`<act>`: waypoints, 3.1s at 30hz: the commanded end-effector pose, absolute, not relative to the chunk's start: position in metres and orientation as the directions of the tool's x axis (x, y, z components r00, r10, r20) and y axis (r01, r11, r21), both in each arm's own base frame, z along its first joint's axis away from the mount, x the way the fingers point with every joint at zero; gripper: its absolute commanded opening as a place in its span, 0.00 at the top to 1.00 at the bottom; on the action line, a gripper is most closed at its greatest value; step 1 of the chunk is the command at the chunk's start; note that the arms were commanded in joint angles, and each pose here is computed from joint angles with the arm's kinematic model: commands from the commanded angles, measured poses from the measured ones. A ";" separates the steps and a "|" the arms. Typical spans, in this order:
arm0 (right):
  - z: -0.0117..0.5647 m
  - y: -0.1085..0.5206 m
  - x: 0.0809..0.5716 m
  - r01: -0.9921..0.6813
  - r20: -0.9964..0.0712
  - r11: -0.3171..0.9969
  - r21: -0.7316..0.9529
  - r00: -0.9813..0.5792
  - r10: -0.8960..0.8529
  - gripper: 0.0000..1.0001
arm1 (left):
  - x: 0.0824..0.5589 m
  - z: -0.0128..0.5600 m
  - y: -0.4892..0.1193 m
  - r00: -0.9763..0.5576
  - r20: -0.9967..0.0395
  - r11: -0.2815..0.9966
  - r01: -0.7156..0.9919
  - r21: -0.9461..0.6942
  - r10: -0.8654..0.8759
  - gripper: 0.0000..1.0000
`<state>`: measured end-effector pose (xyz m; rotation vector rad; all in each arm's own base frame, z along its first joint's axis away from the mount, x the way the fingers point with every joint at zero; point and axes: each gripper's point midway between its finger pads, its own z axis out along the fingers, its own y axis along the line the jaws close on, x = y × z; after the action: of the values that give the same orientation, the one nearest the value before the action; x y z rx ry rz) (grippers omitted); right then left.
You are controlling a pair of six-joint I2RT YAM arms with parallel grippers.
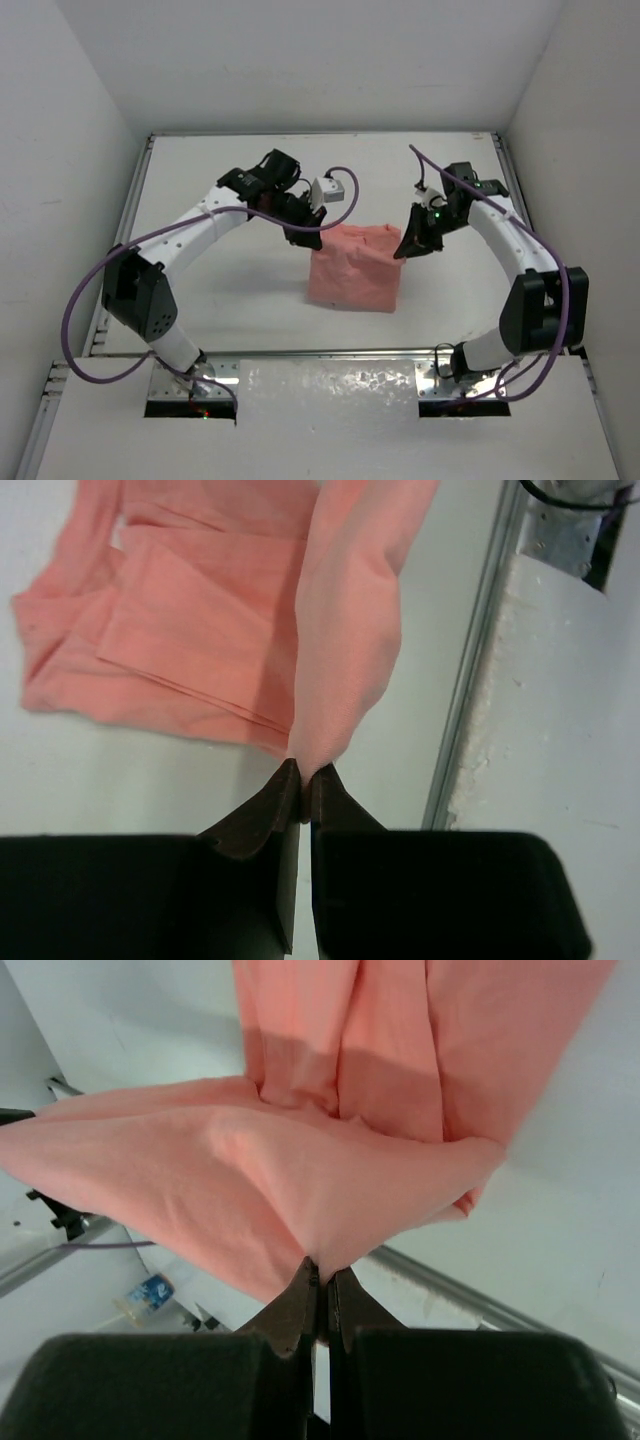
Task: Fold and stack the t-shirts
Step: Fold the long partially folded tshirt into a neat square, then smooth out wrinkles on the folded tshirt
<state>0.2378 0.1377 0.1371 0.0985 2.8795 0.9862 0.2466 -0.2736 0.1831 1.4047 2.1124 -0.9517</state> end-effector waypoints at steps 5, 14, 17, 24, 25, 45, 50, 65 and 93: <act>0.134 0.137 0.288 0.016 -0.120 0.784 0.620 -0.986 0.115 1.00 | 0.301 0.195 -0.281 -0.387 -0.732 0.315 0.917 -0.244 0.561 1.00; 0.103 0.120 0.321 0.106 -0.091 0.812 0.574 -0.977 0.191 1.00 | 0.345 0.152 -0.280 -0.429 -0.709 0.394 0.890 -0.228 0.560 1.00; 0.094 0.113 0.332 0.139 -0.088 0.814 0.564 -0.970 0.226 1.00 | 0.368 0.143 -0.279 -0.424 -0.721 0.428 0.883 -0.193 0.548 1.00; 0.076 0.110 0.353 0.178 -0.082 0.806 0.564 -0.960 0.269 1.00 | 0.393 0.122 -0.282 -0.425 -0.716 0.456 0.874 -0.166 0.553 1.00; 0.073 0.108 0.356 0.187 -0.083 0.812 0.554 -0.957 0.277 1.00 | 0.395 0.119 -0.282 -0.428 -0.717 0.463 0.871 -0.164 0.551 1.00; 0.107 0.013 0.467 0.234 -0.427 0.942 0.242 -0.846 0.320 0.59 | 0.513 0.122 -0.259 -0.565 -0.762 0.789 0.602 -0.119 0.316 0.51; 0.133 0.061 0.437 0.043 -0.570 0.988 0.145 -0.813 0.119 0.82 | 0.492 0.158 -0.266 -0.488 -0.822 0.741 0.660 -0.126 0.294 0.54; 0.039 0.105 0.436 0.115 -0.465 0.916 0.385 -0.833 0.299 1.00 | 0.445 0.070 -0.310 -0.585 -0.741 0.674 0.696 -0.249 0.330 0.67; 0.088 0.073 0.479 0.037 -0.528 0.962 0.269 -0.830 0.180 0.97 | 0.480 0.106 -0.253 -0.697 -0.712 0.856 0.414 -0.310 0.079 0.52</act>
<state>0.4834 0.0795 0.0484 0.2066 2.5769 0.3713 0.5163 -0.2348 0.0747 0.3776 2.2847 -0.4425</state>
